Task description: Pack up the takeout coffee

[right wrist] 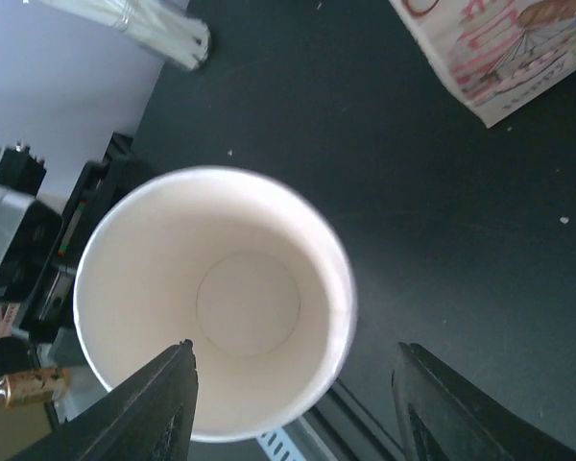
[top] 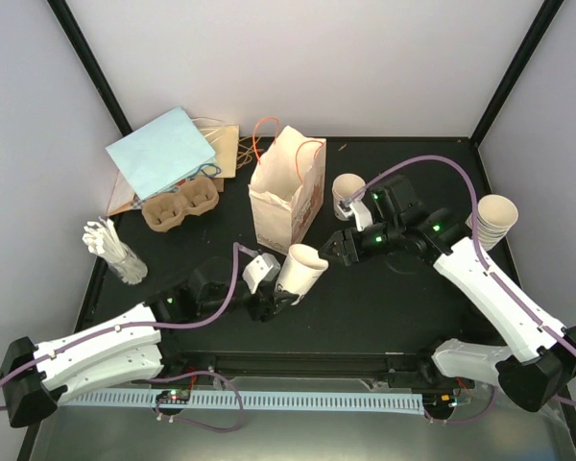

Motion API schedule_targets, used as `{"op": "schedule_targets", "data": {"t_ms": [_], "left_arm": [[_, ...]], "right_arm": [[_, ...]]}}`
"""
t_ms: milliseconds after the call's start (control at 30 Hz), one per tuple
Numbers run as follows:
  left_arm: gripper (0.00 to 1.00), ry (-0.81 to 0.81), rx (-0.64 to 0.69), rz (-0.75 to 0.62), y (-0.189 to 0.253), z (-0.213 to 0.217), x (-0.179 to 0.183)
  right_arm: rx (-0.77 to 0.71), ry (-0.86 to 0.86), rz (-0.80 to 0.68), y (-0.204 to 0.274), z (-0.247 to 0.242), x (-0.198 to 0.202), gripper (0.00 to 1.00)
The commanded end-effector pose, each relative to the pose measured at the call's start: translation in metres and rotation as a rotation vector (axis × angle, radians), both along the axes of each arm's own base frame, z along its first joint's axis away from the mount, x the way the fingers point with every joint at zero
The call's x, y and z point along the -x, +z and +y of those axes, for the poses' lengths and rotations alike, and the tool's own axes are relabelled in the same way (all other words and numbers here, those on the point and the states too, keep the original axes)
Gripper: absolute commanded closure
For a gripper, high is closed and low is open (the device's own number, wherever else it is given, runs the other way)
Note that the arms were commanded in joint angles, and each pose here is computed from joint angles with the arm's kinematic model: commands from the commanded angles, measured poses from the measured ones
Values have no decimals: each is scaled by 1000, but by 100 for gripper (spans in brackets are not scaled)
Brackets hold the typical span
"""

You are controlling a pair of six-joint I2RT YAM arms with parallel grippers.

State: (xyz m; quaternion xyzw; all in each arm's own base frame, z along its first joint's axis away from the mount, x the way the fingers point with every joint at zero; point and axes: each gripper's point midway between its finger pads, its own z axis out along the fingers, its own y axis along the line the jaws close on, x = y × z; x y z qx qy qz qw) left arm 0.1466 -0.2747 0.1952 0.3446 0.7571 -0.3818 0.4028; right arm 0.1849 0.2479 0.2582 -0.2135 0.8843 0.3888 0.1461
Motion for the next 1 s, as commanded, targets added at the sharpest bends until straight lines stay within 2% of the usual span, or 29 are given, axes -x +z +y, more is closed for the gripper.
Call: {"op": "schedule_targets", "data": {"t_ms": [0, 167, 333, 633, 800, 967], "left_arm": [[31, -42, 1, -27, 3, 0, 8], [31, -46, 2, -33, 3, 1, 10], [31, -48, 0, -39, 3, 1, 10], [31, -58, -10, -47, 1, -4, 10], [31, -64, -22, -46, -1, -7, 10], [29, -59, -36, -51, -2, -11, 9]], "right_arm": [[-25, -62, -41, 9, 1, -16, 42], [-16, -40, 6, -5, 6, -16, 46], [22, 18, 77, -26, 9, -7, 56], [63, 61, 116, -46, 14, 1, 60], [64, 67, 122, -53, 15, 2, 71], [65, 63, 105, -51, 15, -1, 89]]}}
